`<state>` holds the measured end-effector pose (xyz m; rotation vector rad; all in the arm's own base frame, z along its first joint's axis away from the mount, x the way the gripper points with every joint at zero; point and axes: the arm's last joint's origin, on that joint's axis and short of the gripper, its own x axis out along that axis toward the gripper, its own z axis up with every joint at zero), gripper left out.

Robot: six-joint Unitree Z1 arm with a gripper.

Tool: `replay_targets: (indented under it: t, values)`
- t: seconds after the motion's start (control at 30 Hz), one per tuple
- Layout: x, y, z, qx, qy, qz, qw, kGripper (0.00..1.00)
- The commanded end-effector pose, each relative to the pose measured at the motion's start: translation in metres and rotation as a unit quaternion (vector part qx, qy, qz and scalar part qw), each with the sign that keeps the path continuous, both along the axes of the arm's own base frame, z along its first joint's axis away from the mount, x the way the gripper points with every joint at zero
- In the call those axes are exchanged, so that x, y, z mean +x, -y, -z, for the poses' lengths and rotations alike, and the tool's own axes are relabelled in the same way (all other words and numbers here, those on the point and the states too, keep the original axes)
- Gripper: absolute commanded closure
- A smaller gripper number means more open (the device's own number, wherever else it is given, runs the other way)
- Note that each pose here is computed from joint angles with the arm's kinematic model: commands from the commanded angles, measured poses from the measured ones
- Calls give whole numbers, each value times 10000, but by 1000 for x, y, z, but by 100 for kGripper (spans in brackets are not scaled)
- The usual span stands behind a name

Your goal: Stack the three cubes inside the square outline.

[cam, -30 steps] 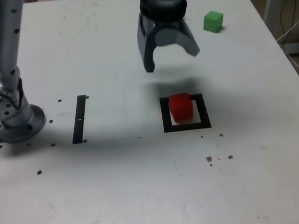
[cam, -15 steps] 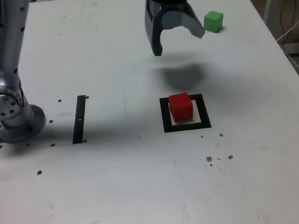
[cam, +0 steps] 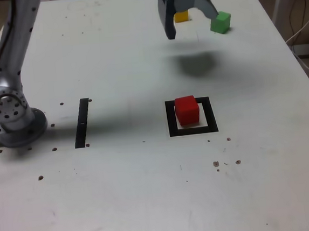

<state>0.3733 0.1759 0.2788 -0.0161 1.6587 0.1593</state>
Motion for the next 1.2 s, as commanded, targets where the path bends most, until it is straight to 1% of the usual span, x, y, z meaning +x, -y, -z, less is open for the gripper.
replay_targets:
  t: [0.0, 0.2, 0.37, 0.47, 0.63, 0.87, 1.17]
  values:
    - [3, -8, 2, -1, -22, -17, 10000, 0]
    - [3, -33, 4, 8, -3, -175, 9998, 0]
    - [-1, -63, 5, 42, 20, -339, 9994, 0]
    - [-3, -81, 7, 37, 6, -365, 9993, 0]
    - [-8, -109, 10, 24, -53, -340, 9994, 0]
    - [-13, -142, 17, 9, -82, -210, 9997, 1]
    - [-9, -167, 25, 82, 32, 22, 10000, 1]
